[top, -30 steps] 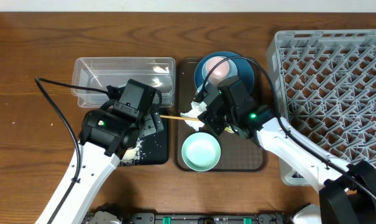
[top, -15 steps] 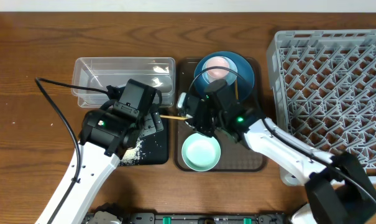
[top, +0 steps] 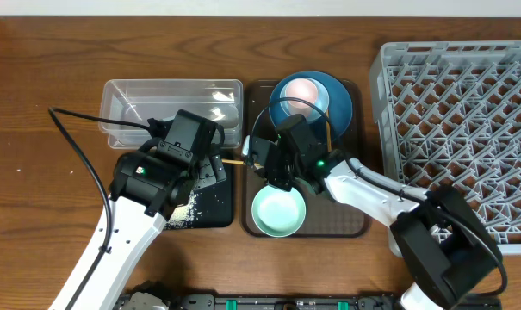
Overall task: Sort waste into correct bins and load items into the dishwasher rack
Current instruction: 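Grasp the wooden chopsticks with the right gripper and lift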
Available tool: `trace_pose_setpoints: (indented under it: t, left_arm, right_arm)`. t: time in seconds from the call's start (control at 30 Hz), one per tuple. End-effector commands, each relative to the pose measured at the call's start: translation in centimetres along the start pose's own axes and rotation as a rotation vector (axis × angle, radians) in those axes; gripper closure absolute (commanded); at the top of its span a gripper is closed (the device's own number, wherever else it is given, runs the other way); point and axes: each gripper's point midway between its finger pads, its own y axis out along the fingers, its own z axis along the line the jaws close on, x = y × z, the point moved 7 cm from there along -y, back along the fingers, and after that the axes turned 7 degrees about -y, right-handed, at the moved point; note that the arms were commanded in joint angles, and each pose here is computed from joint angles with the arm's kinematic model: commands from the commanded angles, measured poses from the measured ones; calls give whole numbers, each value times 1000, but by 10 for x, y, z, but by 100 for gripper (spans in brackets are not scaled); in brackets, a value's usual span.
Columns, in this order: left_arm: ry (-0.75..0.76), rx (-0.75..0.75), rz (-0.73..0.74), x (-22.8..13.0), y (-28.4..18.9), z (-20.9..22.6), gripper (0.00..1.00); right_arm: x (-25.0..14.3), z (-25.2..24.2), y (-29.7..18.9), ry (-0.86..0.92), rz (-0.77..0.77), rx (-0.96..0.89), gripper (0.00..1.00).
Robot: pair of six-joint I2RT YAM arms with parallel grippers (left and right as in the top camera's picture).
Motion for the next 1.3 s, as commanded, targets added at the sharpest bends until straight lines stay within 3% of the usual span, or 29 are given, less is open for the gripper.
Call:
trace_pose_setpoints:
  t: [0.0,0.57,1.27]
  left_arm:
    - [-3,5,-19,4,-3,1,5]
    - [-3,5,-19,4,-3,1,5]
    - [-3,5,-19,4,-3,1,5]
  right_arm:
    - [7,4,6,-29,-18,19,67]
    - [3,3,20,-36,-28,16,67]
    - [5,7,25,-38,-66,54,99]
